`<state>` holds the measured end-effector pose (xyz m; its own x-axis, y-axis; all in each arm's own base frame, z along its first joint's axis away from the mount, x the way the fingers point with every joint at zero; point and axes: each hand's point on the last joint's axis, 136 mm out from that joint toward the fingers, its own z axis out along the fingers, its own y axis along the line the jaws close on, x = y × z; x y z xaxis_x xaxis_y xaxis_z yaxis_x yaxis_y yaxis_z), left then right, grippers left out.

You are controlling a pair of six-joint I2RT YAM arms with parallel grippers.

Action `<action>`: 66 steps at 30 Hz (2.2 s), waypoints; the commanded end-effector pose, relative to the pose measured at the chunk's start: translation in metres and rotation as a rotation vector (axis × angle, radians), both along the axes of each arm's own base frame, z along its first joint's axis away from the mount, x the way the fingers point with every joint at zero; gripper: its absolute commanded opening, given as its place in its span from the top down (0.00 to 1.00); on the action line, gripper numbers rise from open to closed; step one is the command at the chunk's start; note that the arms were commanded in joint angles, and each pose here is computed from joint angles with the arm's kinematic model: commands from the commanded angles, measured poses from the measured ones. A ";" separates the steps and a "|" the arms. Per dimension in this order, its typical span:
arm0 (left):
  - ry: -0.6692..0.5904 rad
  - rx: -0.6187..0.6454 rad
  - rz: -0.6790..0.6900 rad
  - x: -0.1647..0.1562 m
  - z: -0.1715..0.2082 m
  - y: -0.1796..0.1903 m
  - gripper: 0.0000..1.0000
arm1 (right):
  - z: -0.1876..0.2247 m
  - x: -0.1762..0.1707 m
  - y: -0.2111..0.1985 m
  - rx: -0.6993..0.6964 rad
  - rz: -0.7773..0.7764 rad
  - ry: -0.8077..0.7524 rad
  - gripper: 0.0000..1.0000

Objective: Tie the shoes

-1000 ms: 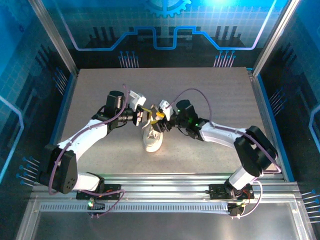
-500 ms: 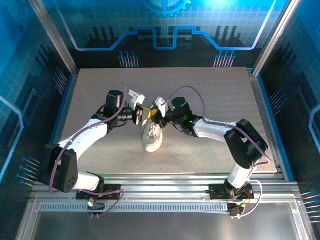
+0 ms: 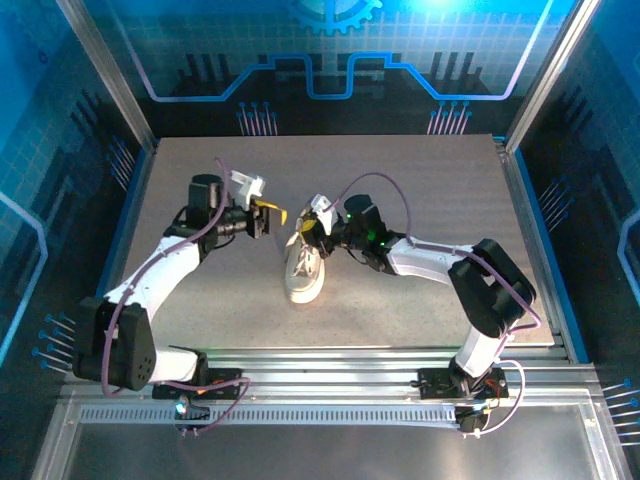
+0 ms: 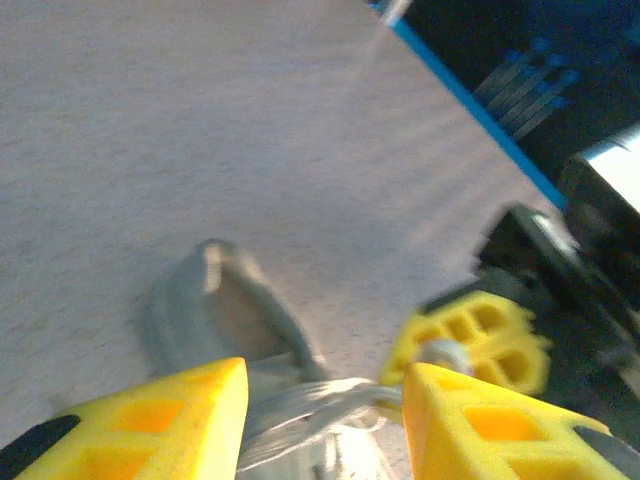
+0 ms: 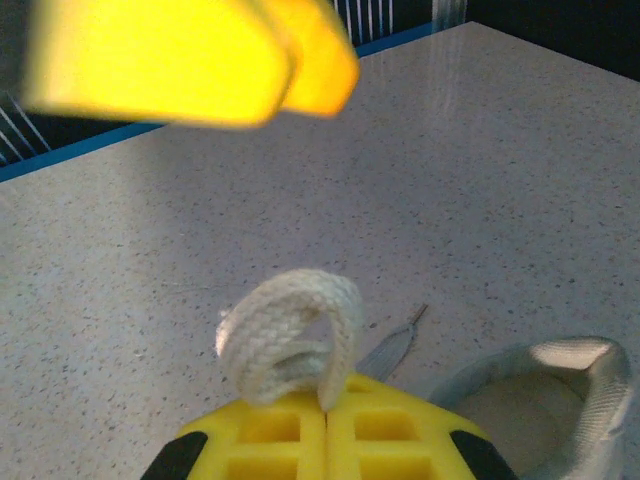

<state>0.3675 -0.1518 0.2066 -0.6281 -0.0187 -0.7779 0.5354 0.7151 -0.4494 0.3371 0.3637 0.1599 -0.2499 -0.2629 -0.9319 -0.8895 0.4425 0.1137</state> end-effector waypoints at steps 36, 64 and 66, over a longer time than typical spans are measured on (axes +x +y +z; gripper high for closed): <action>0.874 0.453 0.610 0.032 -0.201 0.021 0.62 | -0.005 -0.005 0.010 -0.041 0.080 0.060 1.00; 0.345 0.098 0.495 0.050 -0.040 0.042 1.00 | -0.007 0.012 0.003 -0.121 -0.017 0.231 1.00; 0.312 0.075 0.464 0.038 -0.033 0.038 1.00 | -0.006 0.014 0.003 -0.124 -0.023 0.240 1.00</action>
